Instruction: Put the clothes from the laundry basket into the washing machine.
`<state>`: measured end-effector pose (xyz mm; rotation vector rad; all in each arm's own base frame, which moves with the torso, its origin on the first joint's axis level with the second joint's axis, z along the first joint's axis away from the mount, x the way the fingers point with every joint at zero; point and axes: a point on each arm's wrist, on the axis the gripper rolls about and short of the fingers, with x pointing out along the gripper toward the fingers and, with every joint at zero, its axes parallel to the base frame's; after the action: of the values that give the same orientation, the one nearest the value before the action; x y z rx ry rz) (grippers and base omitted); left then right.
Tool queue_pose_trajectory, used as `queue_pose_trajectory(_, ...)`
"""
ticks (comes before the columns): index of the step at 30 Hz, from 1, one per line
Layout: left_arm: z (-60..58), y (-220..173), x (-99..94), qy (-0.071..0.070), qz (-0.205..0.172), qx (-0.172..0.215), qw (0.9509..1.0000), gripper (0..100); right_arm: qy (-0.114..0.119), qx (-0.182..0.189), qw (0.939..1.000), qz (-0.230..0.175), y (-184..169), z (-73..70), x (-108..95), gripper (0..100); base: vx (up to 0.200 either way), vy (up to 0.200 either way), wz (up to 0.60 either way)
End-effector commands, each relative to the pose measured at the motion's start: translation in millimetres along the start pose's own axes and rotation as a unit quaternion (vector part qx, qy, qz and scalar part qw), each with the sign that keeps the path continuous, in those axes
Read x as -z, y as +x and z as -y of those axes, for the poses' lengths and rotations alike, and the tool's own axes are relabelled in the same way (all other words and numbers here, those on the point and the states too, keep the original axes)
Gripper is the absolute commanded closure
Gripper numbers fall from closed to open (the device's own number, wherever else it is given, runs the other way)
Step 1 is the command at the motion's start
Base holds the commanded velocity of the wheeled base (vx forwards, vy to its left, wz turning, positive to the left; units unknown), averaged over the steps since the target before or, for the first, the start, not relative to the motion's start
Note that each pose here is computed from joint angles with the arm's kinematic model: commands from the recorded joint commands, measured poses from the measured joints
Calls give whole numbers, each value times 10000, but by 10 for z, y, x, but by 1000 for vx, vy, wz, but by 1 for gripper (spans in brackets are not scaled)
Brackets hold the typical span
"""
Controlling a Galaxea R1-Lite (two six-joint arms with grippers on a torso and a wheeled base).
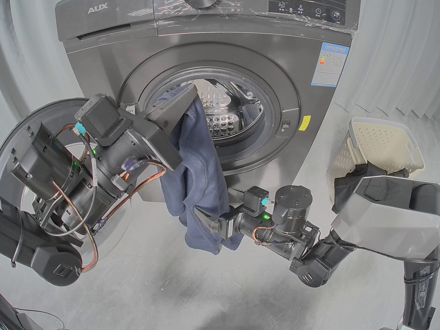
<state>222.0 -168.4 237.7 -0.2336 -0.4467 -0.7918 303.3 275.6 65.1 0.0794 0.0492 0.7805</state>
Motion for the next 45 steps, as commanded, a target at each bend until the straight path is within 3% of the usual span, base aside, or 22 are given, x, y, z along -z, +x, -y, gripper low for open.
queue_pose_trajectory(1, 34, 1, -11, -25, 32, 59, 10000, 100, 0, 51, 10000, -5, 158, 60, 135, 0, 0, 0, 0)
queue_pose_trajectory(9, 57, -2, -60, -28, 113, 111, 9999, 100, -51, 126, 9998, 108, 328, 124, 265, 0, 0, 0, 0)
queue_pose_trajectory(15, 54, 1, -72, -29, 136, 99, 9999, 100, -35, 189, 9995, 268, 377, 172, 206, 0, 0, 0, 0)
queue_pose_trajectory(16, 54, 1, -72, -29, 136, 99, 9999, 100, -36, 188, 9994, 276, 377, 172, 205, 100, 0, 0, 0)
queue_pose_trajectory(21, 32, 0, -68, -21, 124, 56, 9999, 100, 0, 208, 9987, 463, 366, 185, 130, 100, 0, 0, 0)
queue_pose_trajectory(24, 5, -16, -45, -4, 36, -2, 10000, 100, 26, 338, 9980, 537, 329, 266, 44, 100, 0, 0, 0)
queue_pose_trajectory(30, -239, -57, -31, 177, -68, -349, 9992, 100, 48, 600, 9959, 671, 102, 365, -260, 100, 0, 0, 0)
queue_pose_trajectory(35, -289, -81, 17, 195, -170, -431, 9987, 100, 32, 773, 9939, 787, -102, 462, -492, 100, 0, 0, 0)
queue_pose_trajectory(45, -312, -150, 273, 108, -626, -482, 9968, 100, 3, 713, 9909, 1141, -303, 378, -857, 100, 0, 0, 0)
